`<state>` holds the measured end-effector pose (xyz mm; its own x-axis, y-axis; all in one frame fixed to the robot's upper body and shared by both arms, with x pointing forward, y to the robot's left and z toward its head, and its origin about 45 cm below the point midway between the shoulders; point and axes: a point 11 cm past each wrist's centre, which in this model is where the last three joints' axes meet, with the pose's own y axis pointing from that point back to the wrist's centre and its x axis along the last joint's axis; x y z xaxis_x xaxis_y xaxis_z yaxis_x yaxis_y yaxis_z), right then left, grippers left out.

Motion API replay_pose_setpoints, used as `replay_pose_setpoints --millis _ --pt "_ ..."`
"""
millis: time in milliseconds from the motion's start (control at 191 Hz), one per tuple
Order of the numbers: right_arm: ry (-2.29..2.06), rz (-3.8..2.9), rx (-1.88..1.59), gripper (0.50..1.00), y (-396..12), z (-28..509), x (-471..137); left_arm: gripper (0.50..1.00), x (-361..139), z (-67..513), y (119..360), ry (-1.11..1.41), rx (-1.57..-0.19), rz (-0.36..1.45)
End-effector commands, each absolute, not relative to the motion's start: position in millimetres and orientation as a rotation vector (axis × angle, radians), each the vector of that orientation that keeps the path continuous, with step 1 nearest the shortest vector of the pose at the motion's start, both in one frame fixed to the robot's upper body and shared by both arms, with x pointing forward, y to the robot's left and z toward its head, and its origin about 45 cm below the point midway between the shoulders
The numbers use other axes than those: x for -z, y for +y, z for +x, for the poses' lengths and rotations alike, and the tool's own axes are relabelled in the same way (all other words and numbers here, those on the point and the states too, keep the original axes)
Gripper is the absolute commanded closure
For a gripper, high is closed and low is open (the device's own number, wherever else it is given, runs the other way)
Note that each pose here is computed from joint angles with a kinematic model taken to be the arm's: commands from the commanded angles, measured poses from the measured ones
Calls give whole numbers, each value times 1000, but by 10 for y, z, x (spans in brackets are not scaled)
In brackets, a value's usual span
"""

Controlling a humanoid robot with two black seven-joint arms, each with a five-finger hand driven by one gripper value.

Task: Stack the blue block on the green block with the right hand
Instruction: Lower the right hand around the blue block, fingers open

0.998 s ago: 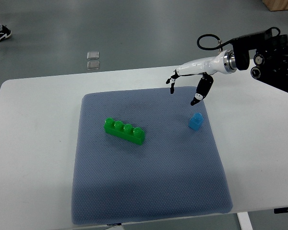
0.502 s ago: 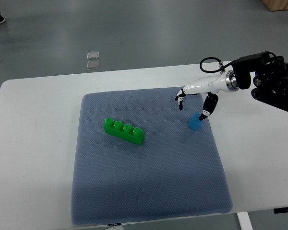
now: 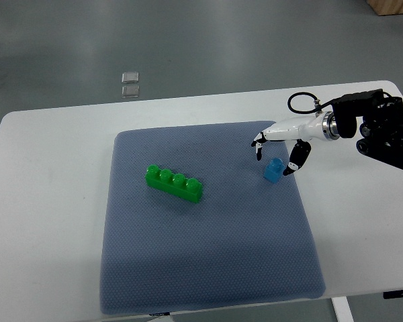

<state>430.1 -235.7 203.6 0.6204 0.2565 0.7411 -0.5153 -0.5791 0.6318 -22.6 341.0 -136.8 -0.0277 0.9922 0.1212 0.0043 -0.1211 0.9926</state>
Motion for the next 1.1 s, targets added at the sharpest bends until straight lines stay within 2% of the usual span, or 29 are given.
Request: replay_pose_setpoints --millis 0,1092 --pt "-225 1921 -1067 589 -2385 4296 -1998 500 1368 -226 3410 1172 -1319 1286" --pt "-248 1876 -1162 593 -2440 4262 -1882 500 1368 -227 3410 1171 -1318 1287"
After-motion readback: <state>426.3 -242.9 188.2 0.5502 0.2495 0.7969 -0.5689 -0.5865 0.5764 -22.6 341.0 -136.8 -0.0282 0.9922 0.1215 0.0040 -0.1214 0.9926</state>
